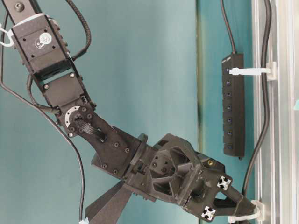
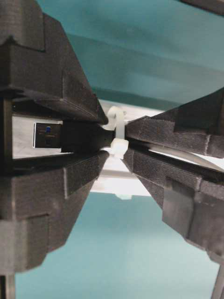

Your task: Pass the USB cable through three rings with both arms.

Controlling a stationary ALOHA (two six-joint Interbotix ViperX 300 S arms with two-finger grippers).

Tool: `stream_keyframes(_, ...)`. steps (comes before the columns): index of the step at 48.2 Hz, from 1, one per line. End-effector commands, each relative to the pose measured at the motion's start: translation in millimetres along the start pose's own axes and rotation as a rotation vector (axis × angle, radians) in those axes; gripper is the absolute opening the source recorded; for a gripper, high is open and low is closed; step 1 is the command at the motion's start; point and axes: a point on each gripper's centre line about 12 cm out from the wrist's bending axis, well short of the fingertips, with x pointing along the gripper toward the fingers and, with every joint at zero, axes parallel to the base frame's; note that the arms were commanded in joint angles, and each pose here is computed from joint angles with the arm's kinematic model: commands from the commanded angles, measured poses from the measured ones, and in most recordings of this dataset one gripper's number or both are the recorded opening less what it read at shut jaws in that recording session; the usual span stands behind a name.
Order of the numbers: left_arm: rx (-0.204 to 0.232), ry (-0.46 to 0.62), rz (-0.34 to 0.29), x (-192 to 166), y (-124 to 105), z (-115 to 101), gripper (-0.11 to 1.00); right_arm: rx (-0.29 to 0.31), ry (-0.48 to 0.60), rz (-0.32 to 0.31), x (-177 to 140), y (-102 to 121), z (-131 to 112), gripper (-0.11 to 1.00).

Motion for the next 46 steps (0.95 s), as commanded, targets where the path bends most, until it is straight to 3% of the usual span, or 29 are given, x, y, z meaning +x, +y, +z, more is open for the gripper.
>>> stream_keyframes(1, -0.003, -0.017, 0.001, -0.5, 0.5, 4.6, 0.23, -0.006, 0.0, 0.006, -5.9, 4.7, 2.9, -0.08)
stream_keyframes(8, -0.009, 0.001, 0.002, -0.9, 0.7, 2.2, 0.23, -0.014, 0.029, 0.004, -6.6, 4.5, -0.3, -0.04)
stream_keyframes(14, -0.009, 0.015, 0.004, -0.9, 0.7, 1.6, 0.23, -0.016, 0.023, 0.005, -7.1, 5.2, 0.3, 0.1)
stream_keyframes(29, -0.017, 0.024, 0.005, -3.0, 0.7, 3.6, 0.23, -0.021, 0.007, -0.005, -11.3, 3.2, 3.5, 0.89)
stream_keyframes(46, -0.017, 0.05, 0.009, -19.4, 0.6, 7.0, 0.23, -0.041, 0.012, -0.019, -20.6, 1.1, -1.9, 0.86)
